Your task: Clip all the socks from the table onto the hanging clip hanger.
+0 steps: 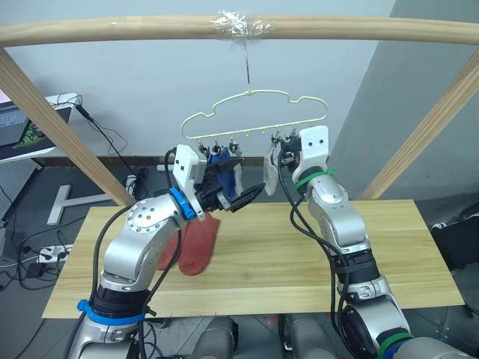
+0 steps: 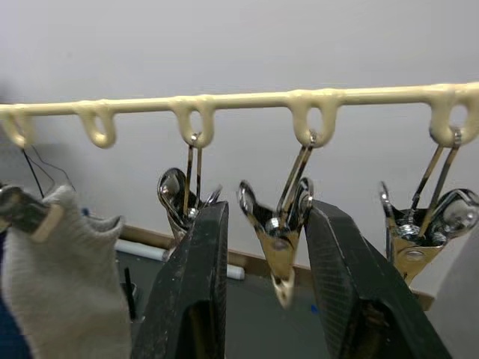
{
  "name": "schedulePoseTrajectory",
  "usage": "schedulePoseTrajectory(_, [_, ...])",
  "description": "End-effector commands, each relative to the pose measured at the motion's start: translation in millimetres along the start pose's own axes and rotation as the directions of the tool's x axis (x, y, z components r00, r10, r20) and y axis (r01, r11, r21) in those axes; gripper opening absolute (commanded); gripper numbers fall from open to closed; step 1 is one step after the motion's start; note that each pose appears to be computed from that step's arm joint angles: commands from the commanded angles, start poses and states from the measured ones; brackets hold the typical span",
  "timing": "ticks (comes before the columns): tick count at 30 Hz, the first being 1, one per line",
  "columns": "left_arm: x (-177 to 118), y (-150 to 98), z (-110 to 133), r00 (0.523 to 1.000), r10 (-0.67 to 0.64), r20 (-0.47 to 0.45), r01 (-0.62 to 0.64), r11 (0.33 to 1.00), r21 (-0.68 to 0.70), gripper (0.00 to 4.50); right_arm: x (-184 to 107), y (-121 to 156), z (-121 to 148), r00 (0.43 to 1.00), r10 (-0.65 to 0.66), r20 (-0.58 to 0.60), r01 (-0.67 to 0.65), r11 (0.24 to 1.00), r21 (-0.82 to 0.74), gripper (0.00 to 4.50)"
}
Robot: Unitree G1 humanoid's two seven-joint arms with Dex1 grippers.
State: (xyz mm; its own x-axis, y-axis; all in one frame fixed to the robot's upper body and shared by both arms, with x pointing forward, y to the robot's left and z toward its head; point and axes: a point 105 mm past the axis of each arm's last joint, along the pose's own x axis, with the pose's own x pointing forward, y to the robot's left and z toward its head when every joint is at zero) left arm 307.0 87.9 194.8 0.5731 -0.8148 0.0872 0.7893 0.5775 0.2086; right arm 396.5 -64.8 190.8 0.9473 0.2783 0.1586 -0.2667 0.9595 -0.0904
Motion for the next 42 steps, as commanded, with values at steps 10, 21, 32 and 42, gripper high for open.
schedulePoseTrajectory(10, [0.4, -4.4, 27.9, 0.996, -0.026, 0.085, 0.022, 0.999, 0.042, 4.16, 4.1, 3.4, 24.5, 0.995, 0.024, 0.095, -0.025, 1.000, 0.005, 1.55])
schedulePoseTrajectory(21, [0.1, -6.4, 27.6, 0.996, -0.036, 0.087, 0.033, 0.999, 0.039, 4.16, 6.0, 4.9, 20.6, 0.996, 0.034, 0.083, -0.034, 0.999, 0.001, 1.55])
schedulePoseTrajectory(32, [-3.0, -9.2, 25.6, 0.996, -0.031, 0.085, 0.029, 0.999, 0.031, 4.16, -16.3, 0.5, 46.0, 0.967, 0.076, 0.245, -0.088, 0.995, 0.042, 1.55])
schedulePoseTrajectory(42, [-1.9, -11.5, 23.6, 0.996, -0.034, 0.084, 0.032, 0.999, 0.024, 4.16, -33.5, -7.0, 11.0, 0.993, 0.045, 0.113, -0.045, 0.999, -0.008, 1.55])
